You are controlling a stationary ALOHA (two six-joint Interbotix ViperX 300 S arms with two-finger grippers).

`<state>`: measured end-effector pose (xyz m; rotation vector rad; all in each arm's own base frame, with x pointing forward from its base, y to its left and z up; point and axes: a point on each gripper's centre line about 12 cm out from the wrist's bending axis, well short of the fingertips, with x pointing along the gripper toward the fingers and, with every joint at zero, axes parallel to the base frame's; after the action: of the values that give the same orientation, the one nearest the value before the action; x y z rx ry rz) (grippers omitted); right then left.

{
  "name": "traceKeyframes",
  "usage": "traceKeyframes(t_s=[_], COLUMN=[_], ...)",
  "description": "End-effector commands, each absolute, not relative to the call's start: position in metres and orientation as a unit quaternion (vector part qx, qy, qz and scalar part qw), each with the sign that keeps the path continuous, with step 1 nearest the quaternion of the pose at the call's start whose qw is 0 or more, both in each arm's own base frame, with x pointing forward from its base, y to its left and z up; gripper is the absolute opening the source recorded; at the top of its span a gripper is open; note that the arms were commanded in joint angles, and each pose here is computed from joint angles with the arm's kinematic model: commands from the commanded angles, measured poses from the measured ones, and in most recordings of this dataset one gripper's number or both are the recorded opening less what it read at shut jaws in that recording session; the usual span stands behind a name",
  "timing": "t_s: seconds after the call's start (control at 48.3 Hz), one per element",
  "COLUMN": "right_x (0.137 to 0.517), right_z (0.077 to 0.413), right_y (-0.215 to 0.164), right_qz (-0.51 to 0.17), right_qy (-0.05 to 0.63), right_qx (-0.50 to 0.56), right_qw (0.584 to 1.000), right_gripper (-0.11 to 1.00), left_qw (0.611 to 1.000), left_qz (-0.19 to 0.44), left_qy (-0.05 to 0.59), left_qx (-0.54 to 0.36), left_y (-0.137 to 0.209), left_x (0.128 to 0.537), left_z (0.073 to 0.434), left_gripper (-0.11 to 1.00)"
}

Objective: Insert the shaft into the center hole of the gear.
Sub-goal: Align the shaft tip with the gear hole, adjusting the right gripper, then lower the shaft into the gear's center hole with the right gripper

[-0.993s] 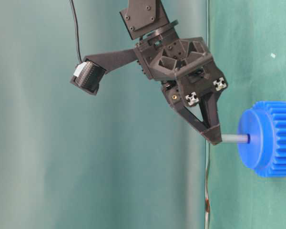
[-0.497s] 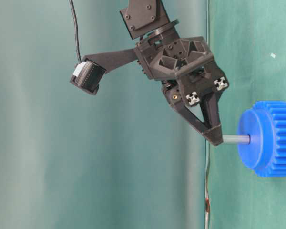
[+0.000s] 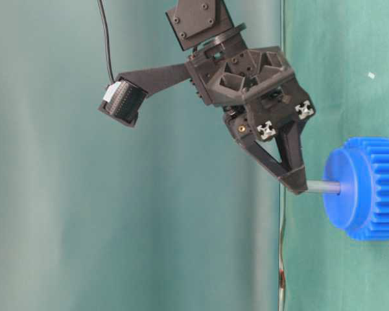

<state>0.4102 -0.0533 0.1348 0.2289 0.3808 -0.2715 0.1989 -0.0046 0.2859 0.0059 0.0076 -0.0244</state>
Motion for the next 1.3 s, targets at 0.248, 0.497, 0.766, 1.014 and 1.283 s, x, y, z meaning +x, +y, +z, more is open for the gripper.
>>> traceKeyframes(t_s=[0.248,0.497,0.766,1.014,1.283], right_x=[0.424,0.424,0.423,0.423,0.417], right_z=[0.121,0.12,0.118,0.124,0.158], right_y=[-0.054,-0.054,-0.052,-0.052,-0.052], right_qz=[-0.137,-0.136,-0.133,-0.132,-0.126], right_qy=[0.194,0.197,0.205,0.199,0.164], right_qx=[0.119,0.118,0.116,0.116,0.105], right_qw=[0.964,0.964,0.963,0.964,0.973], right_gripper=[0.16,0.16,0.17,0.22,0.85], left_qw=[1.0,1.0,1.0,1.0,1.0], left_qz=[-0.012,-0.012,-0.012,-0.012,-0.012], left_qy=[-0.008,-0.006,-0.005,-0.004,-0.007], left_qx=[0.004,0.004,0.004,0.004,0.004], left_y=[-0.004,-0.005,-0.004,-0.004,-0.004], left_x=[0.201,0.201,0.201,0.201,0.201], left_z=[0.295,0.295,0.294,0.294,0.295], left_gripper=[0.0,0.0,0.0,0.0,0.0])
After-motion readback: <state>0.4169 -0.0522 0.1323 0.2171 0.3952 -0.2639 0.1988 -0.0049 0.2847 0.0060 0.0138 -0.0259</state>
